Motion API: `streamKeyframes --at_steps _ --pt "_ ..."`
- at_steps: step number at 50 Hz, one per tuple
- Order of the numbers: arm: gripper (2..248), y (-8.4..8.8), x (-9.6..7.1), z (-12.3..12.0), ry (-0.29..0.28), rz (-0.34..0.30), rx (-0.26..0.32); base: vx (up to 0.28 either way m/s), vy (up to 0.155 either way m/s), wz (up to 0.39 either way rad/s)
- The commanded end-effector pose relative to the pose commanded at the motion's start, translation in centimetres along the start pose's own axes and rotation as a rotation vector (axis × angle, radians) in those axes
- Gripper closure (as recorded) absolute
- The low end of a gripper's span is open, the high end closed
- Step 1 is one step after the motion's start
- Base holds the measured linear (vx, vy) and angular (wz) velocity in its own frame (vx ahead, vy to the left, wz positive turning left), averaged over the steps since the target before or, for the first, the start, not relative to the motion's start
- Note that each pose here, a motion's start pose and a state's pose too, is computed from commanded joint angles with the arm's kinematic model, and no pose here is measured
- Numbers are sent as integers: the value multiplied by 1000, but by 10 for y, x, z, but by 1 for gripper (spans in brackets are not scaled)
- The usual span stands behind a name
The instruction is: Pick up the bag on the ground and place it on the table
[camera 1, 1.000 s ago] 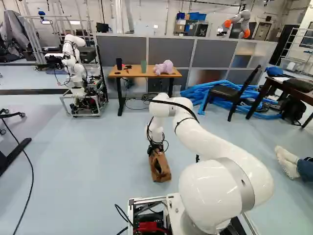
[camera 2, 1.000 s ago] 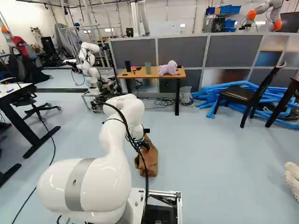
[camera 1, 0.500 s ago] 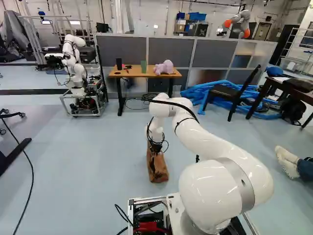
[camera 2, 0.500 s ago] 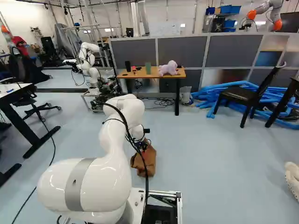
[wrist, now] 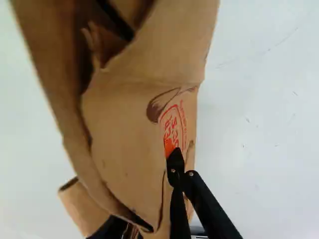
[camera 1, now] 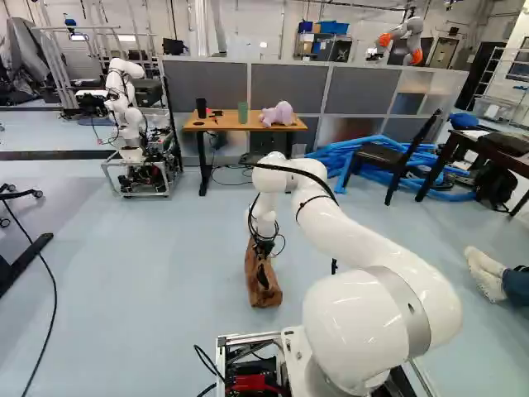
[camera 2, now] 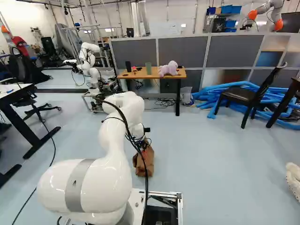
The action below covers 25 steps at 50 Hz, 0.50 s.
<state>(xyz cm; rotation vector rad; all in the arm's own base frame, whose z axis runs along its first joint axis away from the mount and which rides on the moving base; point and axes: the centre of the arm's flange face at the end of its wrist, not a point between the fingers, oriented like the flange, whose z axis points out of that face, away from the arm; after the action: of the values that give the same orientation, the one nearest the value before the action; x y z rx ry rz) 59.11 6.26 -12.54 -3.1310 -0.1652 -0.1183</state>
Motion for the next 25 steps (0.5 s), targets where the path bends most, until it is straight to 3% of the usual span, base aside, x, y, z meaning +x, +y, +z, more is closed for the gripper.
streamKeyframes --at_steps 25 --pt "229 0 3 -38 5 0 0 0 0 0"
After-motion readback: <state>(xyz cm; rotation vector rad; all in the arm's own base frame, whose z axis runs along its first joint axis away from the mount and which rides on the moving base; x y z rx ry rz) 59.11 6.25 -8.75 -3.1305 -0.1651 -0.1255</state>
